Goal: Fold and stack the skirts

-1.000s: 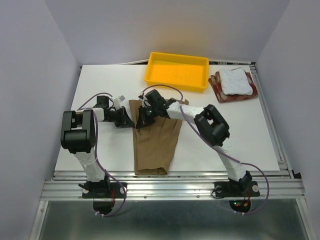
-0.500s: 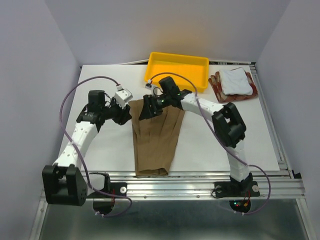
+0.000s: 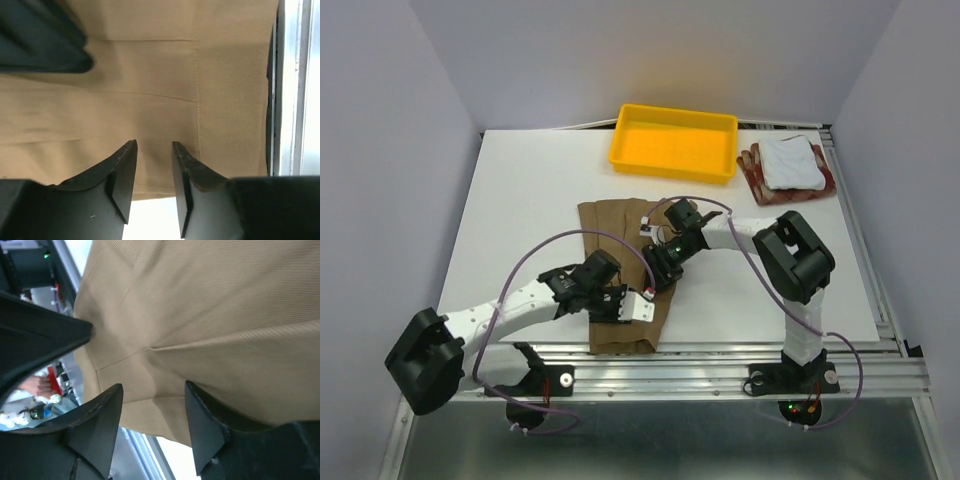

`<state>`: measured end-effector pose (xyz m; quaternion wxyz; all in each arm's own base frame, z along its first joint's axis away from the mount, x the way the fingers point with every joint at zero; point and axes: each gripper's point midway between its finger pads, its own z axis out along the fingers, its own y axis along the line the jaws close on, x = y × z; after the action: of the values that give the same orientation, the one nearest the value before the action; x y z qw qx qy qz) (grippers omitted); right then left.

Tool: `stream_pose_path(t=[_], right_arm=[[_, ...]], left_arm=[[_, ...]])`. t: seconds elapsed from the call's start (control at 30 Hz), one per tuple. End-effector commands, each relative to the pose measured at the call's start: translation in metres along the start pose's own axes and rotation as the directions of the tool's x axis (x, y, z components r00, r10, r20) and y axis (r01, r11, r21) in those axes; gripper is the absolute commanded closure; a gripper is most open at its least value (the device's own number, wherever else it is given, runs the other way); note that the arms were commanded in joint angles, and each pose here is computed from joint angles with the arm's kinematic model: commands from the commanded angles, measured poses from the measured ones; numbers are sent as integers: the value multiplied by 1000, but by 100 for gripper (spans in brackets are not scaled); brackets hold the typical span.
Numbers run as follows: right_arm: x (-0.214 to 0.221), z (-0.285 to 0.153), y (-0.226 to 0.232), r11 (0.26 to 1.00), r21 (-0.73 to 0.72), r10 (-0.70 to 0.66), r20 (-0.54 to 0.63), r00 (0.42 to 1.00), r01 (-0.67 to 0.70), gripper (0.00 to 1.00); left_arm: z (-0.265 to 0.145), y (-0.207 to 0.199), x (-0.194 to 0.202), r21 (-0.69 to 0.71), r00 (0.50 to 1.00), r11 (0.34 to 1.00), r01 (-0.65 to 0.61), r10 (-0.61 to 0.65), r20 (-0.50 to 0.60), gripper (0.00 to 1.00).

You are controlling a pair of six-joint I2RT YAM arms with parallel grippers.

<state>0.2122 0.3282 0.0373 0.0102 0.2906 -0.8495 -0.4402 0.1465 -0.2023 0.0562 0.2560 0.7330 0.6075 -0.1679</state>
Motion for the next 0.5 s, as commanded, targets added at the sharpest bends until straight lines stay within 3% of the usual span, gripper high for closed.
stream_pose_path(t=[0.0,0.1,0.2,0.37,0.47], right_arm=[[-11,-11,-64,978,211,-17,28,999,10,43],[-35,-29,-109,963,262,41,99,994,-66,43],[-65,-49,-115,962,268,14,162,987,-57,43],[-69,-66,-49,997,66,14,180,984,-26,42],[-53,-74,-23,1000,-4,10,178,984,-9,42]], left_arm=[[21,3,14,-10,993,998,-68,67,-94,62],[41,10,34,3,982,999,-39,38,-182,72],[43,31,25,-52,986,998,-38,29,-164,71],[15,44,-8,-115,996,991,-64,56,-69,42],[-5,41,-34,-150,998,987,-64,65,4,35]])
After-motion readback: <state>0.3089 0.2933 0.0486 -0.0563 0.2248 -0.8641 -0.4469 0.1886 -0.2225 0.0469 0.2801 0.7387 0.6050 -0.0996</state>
